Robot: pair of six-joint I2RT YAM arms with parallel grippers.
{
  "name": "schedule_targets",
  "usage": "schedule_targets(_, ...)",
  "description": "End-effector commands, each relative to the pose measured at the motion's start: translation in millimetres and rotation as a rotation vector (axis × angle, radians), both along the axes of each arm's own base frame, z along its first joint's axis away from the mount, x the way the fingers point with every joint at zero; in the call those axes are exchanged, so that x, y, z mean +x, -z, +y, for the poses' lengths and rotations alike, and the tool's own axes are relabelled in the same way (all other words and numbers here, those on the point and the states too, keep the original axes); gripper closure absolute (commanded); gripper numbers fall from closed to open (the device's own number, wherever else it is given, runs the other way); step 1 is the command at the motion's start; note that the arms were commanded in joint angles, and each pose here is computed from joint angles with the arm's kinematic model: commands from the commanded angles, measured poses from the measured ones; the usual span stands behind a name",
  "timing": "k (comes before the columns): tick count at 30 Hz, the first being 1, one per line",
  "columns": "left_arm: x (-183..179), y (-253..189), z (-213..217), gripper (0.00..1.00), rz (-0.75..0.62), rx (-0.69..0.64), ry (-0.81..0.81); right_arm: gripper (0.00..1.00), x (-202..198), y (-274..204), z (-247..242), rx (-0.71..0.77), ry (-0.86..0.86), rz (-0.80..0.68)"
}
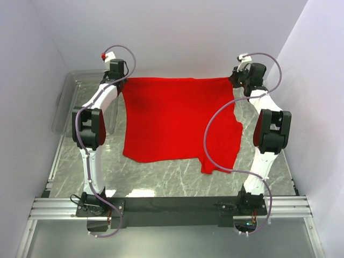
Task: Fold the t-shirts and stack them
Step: Flatten out the T-shirt at the center of the board.
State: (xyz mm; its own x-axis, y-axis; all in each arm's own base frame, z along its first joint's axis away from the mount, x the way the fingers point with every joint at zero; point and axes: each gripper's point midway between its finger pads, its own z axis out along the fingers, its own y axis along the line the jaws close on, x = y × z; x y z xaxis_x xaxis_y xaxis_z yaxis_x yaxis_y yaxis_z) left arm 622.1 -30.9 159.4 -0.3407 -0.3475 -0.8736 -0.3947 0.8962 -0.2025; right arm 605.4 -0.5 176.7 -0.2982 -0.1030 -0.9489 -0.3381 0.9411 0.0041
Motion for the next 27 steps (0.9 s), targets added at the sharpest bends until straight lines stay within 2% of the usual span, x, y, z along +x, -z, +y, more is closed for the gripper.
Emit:
schedule_targets(1, 6.8, -19.5, 9.2, 0.99, -0.052, 0.005, 0.005, 1.00, 10.7, -56.5, -0.3, 0.028, -0.021, -0.121)
schedule_targets(4, 6.4, -25.3, 4.2, 0.99, -0.071, -0.007, 0.034, 1.00, 0.7, -60.3, -2.7, 0.041, -0.018, -0.103)
schedule_targets(7, 7.0, -20.8, 6.7, 0.99, -0.058, -0.003, 0.017, 1.00, 2.3, -59.2, -6.6, -0.017, 0.018, -0.118)
schedule_targets(13, 2.6, -31.8, 5.5, 0.99, -0.098, -0.027, 0.014, 1.00, 19.2, -45.9, -6.7, -0.070, 0.073, -0.136)
schedule_targets(17, 2.1, -35.4, 10.8, 0.99, -0.092, -0.003, -0.005, 1.00, 33.1, -38.2, 15.2, -0.138, 0.062, -0.170)
schedule_targets(21, -0.9, -24.0, 17.2, 0.99, -0.061, 0.016, -0.016, 1.00, 50.3, -39.2, 24.4, -0.206, 0.060, -0.237)
schedule_targets(27, 6.3, -17.3, 14.2, 0.99, -0.059, 0.010, 0.017, 1.00, 74.0, -22.5, 16.7, -0.263, 0.077, -0.234)
